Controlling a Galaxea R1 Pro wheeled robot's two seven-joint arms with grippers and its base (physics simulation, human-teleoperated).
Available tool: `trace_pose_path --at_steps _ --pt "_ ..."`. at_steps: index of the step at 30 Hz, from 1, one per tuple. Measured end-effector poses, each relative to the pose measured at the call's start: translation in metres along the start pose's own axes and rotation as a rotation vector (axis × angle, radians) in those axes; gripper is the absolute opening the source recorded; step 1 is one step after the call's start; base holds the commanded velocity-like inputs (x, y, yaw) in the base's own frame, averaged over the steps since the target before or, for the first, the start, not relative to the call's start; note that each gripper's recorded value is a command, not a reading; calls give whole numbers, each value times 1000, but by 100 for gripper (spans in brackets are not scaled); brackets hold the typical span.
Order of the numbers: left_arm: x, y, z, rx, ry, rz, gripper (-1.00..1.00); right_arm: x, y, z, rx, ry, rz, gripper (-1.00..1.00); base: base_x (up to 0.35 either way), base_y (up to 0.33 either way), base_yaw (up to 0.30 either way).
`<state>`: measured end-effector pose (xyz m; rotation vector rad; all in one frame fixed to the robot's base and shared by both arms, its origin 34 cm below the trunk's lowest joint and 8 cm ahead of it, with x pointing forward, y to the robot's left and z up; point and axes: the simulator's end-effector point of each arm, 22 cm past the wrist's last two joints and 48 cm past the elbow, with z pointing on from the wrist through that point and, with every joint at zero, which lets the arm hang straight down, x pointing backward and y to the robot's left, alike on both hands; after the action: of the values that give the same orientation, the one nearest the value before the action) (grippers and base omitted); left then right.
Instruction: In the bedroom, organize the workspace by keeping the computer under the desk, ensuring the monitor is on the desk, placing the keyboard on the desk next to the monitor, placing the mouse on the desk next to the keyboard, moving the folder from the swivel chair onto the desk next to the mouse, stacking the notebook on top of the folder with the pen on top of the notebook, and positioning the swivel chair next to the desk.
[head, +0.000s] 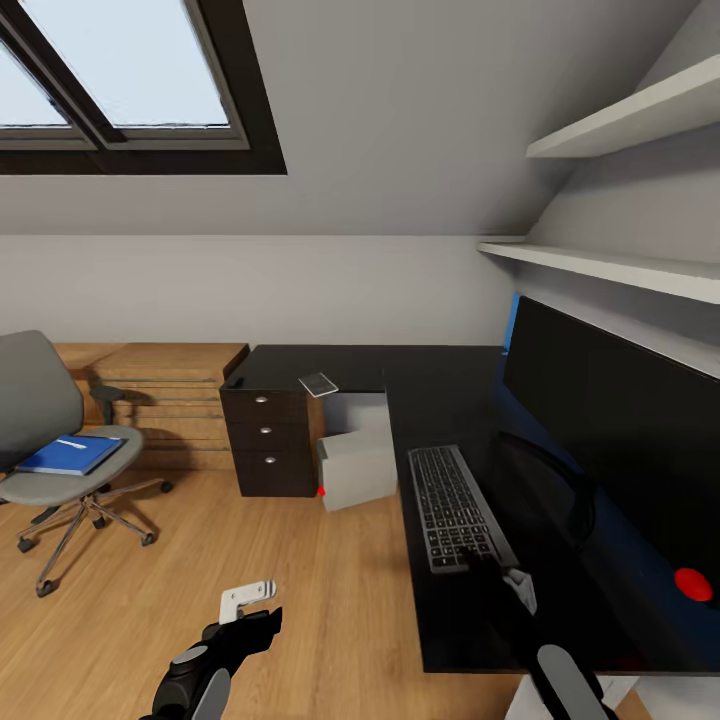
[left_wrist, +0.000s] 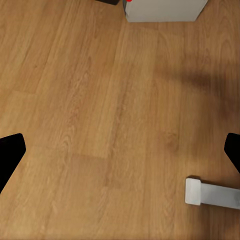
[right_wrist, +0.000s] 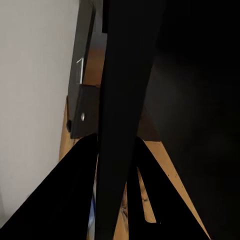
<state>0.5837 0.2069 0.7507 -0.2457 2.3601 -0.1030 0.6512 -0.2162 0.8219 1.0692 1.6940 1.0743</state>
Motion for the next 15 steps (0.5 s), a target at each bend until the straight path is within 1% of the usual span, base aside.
trace_pose_path --at_steps 2,7,9,13,15 --pt "0 0 0 -1 0 0 100 -5 -1 0 2 -11 3 -100 0 -67 0" --pt "0 1 0 -3 -2 1 100 -13 -2 1 7 -27 7 -100 0 -237 0" --pt "0 0 0 -2 -2 1 100 -14 -4 1 5 -30 9 -100 0 -123 0" --pt "0 1 0 -1 -1 0 100 -17 -5 0 5 -31 4 -100 14 -17 0" --pt "0 0 0 -1 -2 0 100 -19 -5 0 5 -33 4 -100 161 -4 0"
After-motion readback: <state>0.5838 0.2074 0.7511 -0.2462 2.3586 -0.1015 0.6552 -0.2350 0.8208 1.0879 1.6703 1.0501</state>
